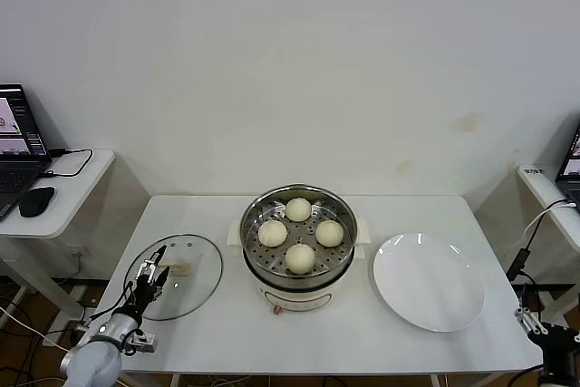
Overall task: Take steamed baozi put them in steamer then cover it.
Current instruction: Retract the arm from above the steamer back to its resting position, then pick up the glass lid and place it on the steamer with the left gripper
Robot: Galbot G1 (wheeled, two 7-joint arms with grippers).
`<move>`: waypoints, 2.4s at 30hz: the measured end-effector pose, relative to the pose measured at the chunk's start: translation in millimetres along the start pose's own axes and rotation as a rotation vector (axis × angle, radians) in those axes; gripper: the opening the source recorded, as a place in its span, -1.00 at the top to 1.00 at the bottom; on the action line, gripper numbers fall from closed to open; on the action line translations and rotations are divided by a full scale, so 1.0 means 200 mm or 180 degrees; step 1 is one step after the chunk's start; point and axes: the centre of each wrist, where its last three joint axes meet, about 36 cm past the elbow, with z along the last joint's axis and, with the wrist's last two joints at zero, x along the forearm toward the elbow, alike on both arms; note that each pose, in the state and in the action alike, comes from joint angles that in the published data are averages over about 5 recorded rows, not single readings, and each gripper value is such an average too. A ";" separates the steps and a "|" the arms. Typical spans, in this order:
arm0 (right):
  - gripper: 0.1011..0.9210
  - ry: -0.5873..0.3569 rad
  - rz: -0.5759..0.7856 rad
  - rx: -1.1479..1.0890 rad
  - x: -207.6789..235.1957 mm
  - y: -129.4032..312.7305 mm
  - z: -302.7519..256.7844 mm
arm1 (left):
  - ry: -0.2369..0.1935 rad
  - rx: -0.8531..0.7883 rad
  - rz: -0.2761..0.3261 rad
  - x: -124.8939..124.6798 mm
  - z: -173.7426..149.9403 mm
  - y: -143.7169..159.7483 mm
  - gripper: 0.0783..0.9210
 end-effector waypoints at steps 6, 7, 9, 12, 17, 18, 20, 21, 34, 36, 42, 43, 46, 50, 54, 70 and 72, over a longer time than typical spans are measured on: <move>-0.76 0.0007 0.0005 0.0022 0.01 0.00 0.01 | 0.0018 -0.0014 0.0035 -0.08 0.01 -0.01 -0.77; -0.76 0.0009 0.0005 0.0025 0.02 -0.01 0.01 | 0.0022 -0.0016 0.0035 -0.09 0.02 -0.01 -0.77; -0.76 0.0013 0.0001 0.0032 0.02 -0.01 0.01 | 0.0032 -0.0018 0.0032 -0.11 0.02 -0.01 -0.77; -0.76 0.0018 -0.0008 0.0042 0.03 0.00 0.02 | 0.0046 -0.0021 0.0024 -0.15 0.03 0.00 -0.77; -0.76 0.0028 -0.0034 0.0051 0.03 0.01 0.04 | 0.0056 -0.0011 0.0030 -0.20 0.04 0.01 -0.77; -0.76 0.0029 -0.0039 0.0052 0.03 0.01 0.04 | 0.0057 -0.0008 0.0034 -0.21 0.04 0.01 -0.77; -0.76 0.0031 -0.0049 0.0054 0.04 0.01 0.04 | 0.0062 0.0000 0.0042 -0.22 0.04 0.01 -0.76; -0.76 0.0032 -0.0052 0.0055 0.04 0.02 0.04 | 0.0066 0.0005 0.0046 -0.23 0.04 0.01 -0.75; -0.76 0.0035 -0.0087 0.0061 0.04 0.03 0.05 | 0.0112 0.0089 0.0112 -0.26 0.06 -0.04 0.01; -0.76 0.0032 -0.0096 0.0059 0.04 0.03 0.05 | 0.0112 0.0114 0.0104 -0.26 0.06 -0.05 0.16; -0.76 0.0019 -0.0138 0.0061 0.04 0.04 0.04 | 0.0149 0.0193 0.0018 -0.24 0.08 -0.05 0.57; -0.76 0.0016 -0.0147 0.0064 0.03 0.05 0.04 | 0.0164 0.0207 -0.0006 -0.23 0.08 -0.05 0.63; -0.76 0.0009 -0.0176 0.0071 0.03 0.05 0.04 | 0.0216 0.0256 -0.0095 -0.21 0.09 -0.03 0.79; -0.76 -0.0003 -0.0218 0.0082 0.03 0.07 0.04 | 0.0292 0.0318 -0.0235 -0.17 0.10 0.01 0.82; -0.76 -0.0020 -0.0266 0.0090 0.02 0.08 0.04 | 0.0395 0.0356 -0.0393 -0.13 0.11 0.11 0.82; -0.76 -0.0051 -0.0445 0.0108 0.05 0.20 0.05 | 0.0455 0.0517 -0.0742 -0.03 -0.10 0.87 0.82; -0.76 -0.0051 -0.0463 0.0121 0.05 0.21 0.05 | 0.0377 0.0572 -0.0736 -0.02 -0.19 0.93 0.76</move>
